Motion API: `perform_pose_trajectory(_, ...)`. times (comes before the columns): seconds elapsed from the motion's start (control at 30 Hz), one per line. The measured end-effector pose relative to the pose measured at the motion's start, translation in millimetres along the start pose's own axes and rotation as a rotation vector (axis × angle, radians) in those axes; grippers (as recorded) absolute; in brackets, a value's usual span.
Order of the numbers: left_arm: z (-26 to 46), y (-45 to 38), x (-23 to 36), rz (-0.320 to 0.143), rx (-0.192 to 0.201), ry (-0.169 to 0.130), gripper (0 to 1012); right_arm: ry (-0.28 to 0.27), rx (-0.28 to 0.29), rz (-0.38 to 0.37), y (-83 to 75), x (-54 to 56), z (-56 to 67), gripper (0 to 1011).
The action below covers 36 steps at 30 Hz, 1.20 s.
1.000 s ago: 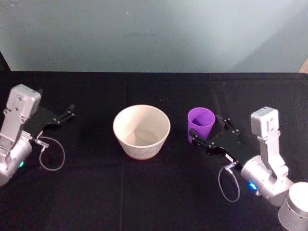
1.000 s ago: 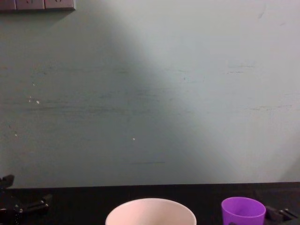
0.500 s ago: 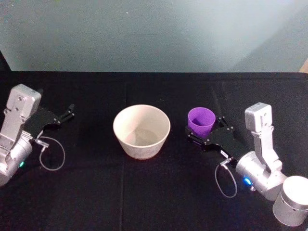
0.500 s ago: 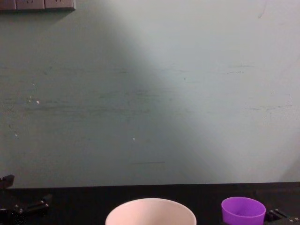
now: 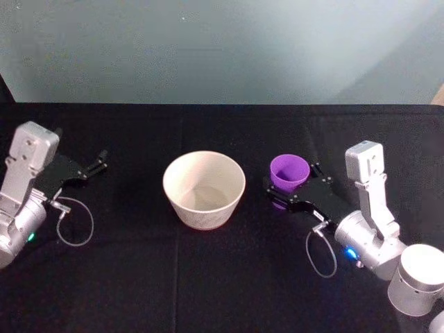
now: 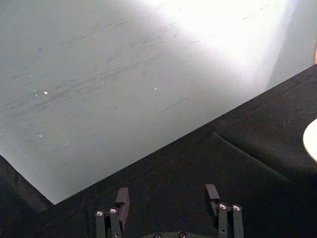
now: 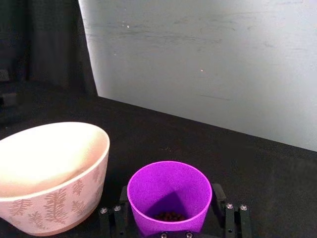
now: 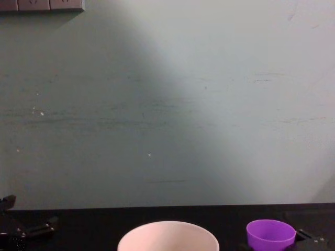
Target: Pick up the cup and pour the mung beans from the cup into the bowl.
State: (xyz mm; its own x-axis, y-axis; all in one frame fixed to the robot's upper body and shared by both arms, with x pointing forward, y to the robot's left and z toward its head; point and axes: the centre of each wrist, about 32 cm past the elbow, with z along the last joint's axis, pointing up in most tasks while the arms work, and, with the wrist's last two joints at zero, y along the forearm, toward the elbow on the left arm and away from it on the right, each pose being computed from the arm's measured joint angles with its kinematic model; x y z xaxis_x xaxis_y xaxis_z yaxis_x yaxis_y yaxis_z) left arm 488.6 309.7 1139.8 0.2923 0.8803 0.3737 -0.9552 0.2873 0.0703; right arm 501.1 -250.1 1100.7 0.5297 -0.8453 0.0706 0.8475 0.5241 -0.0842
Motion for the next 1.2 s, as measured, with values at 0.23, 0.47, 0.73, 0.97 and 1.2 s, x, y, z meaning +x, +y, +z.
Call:
perform_pose_trajectory(0.23, 0.0, 0.0, 0.0, 0.0, 0.0, 0.0, 1000, 0.007, 0.002, 0.001, 2.6, -0.1, -0.8, 1003)
perform_pose_trajectory(0.47, 0.0, 0.0, 0.0, 0.0, 0.0, 0.0, 1000, 0.017, 0.006, 0.005, 4.4, 0.0, -2.5, 1003)
perform_pose_trajectory(0.73, 0.0, 0.0, 0.0, 0.0, 0.0, 0.0, 1000, 0.019, 0.013, 0.003, 2.1, -0.5, -2.9, 877)
perform_pose_trajectory(0.97, 0.0, 0.0, 0.0, 0.0, 0.0, 0.0, 1000, 0.016, 0.022, 0.004, -1.0, -2.2, -0.1, 756)
perform_pose_trajectory(1.2, 0.0, 0.0, 0.0, 0.0, 0.0, 0.0, 1000, -0.002, 0.042, 0.006, -6.6, -4.1, 10.2, 735)
